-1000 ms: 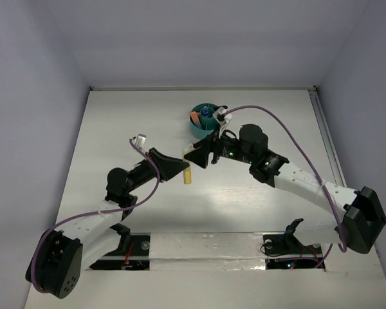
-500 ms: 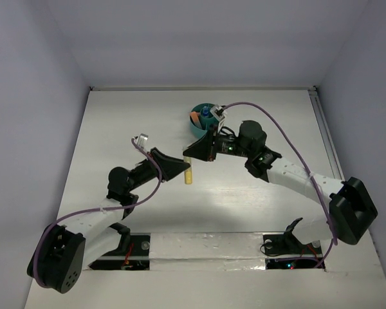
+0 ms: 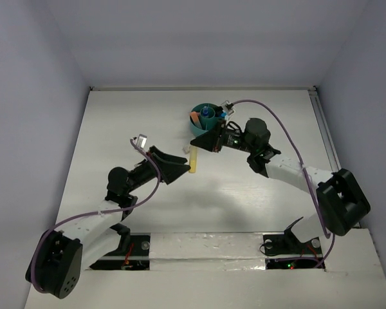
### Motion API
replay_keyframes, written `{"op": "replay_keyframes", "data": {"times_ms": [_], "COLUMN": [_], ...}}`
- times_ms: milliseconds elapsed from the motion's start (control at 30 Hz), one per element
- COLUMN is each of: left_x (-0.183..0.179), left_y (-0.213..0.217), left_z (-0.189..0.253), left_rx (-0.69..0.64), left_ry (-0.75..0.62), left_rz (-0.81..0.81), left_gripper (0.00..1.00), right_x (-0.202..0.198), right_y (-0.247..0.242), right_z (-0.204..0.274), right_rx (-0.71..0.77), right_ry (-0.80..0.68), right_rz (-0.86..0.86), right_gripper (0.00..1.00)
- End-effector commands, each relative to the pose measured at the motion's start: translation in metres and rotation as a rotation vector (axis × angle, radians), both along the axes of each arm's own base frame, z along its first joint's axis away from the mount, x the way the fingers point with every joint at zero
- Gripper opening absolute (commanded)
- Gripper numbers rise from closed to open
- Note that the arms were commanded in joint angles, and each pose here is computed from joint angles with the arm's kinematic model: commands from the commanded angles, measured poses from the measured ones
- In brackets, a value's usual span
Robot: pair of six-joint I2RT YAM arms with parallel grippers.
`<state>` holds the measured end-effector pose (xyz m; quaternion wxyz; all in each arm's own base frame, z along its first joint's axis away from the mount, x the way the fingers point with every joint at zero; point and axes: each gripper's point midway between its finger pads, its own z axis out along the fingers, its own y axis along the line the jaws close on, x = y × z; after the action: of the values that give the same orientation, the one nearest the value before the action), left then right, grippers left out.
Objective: Sort the stationery into containers
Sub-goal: Place the pen in the storage box.
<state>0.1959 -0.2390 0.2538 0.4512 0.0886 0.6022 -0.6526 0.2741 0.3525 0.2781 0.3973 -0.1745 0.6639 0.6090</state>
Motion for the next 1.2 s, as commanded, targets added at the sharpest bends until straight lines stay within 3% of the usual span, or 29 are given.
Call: {"op": "replay_keyframes", "data": {"times_ms": [0,67,133,333,467,833,1167], "left_x": [-0.004,0.0,0.005,0.02,0.02,0.019,0.026], "left_y": [0.003,0.004,0.008,0.026,0.03,0.025,0.025], "left_z": [0.006,-0.001,-0.005,-0.026,-0.045,-0.076,-0.086], "left_rx": [0.009,0.034,0.06,0.147,0.178,0.204,0.234], "left_ry": [-0.07,-0.042,-0.034,0.004,0.038,0.101,0.116], "left_rz": [0.02,0.049,0.09,0.246,0.267,0.234,0.25], "left_gripper": [0.76,0.86,0.9,0.93,0.95,0.99,0.99], "right_x": [0.021,0.035,0.059,0.117,0.162,0.222,0.224], "right_y": [-0.012,-0.019,-0.032,-0.06,-0.07,-0.058,-0.043], "right_z": [0.012,0.011,0.008,0.011,0.018,-0.003,-0.022], "right_rx": [0.081,0.087,0.066,-0.064,-0.173,-0.365,-0.372], "right_ry": [-0.033,-0.04,-0.055,-0.18,-0.28,-0.407,-0.453], "right_rz": [-0.054,-0.099,-0.188,-0.446,-0.598,-0.636,-0.551], "right_gripper": [0.0,0.0,0.0,0.0,0.0,0.0,0.0]}}
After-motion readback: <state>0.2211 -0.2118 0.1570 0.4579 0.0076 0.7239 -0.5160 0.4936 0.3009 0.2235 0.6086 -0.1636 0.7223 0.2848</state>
